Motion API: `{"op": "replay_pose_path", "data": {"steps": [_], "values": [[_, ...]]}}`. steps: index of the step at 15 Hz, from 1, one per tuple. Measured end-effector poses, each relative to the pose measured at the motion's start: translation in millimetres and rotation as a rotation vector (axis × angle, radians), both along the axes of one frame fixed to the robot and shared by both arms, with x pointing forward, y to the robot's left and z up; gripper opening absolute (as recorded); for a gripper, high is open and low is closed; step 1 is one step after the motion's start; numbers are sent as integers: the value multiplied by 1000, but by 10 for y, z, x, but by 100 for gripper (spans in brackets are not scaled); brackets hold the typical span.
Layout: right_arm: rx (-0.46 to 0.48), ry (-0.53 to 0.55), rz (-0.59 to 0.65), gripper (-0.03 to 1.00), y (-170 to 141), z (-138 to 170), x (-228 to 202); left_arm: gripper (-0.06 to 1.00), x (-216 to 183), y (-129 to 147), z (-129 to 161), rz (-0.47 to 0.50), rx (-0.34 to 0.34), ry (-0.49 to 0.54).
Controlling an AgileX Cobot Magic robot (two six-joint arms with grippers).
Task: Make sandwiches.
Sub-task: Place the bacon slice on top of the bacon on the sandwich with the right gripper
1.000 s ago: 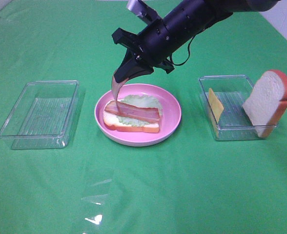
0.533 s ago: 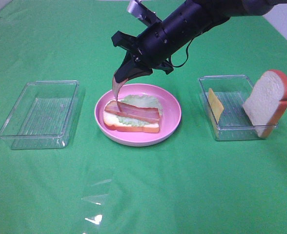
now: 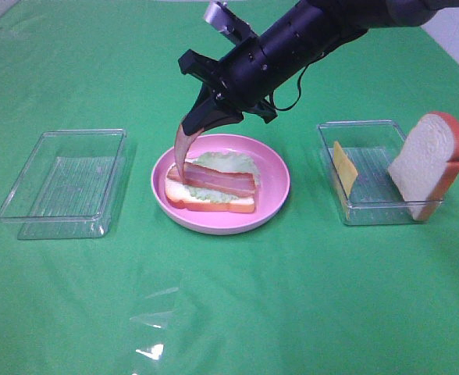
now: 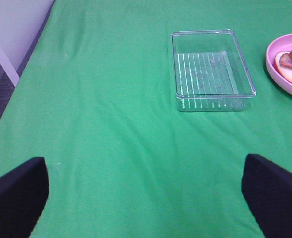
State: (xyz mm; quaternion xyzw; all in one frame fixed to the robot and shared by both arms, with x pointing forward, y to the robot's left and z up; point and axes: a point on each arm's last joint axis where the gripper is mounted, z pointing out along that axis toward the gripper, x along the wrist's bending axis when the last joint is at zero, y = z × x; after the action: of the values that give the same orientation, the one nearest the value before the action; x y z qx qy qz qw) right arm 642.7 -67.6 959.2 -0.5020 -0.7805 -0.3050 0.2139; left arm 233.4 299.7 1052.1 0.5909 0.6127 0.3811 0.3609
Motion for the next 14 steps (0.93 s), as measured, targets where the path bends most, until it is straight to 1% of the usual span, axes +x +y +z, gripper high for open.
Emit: {"op": "replay_pose_path", "data": {"steps": [3, 4, 5, 6, 10, 14], "values": [[-12, 25, 1, 2, 5, -131, 14, 99, 0, 0, 0, 0, 0, 0], [-52, 13, 9, 2, -17, -209, 29, 99, 0, 0, 0, 0, 0, 0], [-70, -1, 7, 2, -29, -220, 39, 99, 0, 0, 0, 0, 0, 0], [-130, -32, -7, 2, -71, -255, 69, 99, 0, 0, 0, 0, 0, 0], [-255, -79, -42, 2, -165, -338, 127, 99, 0, 0, 0, 0, 0, 0], [-306, -111, -44, 2, -206, -363, 152, 99, 0, 0, 0, 0, 0, 0]]}}
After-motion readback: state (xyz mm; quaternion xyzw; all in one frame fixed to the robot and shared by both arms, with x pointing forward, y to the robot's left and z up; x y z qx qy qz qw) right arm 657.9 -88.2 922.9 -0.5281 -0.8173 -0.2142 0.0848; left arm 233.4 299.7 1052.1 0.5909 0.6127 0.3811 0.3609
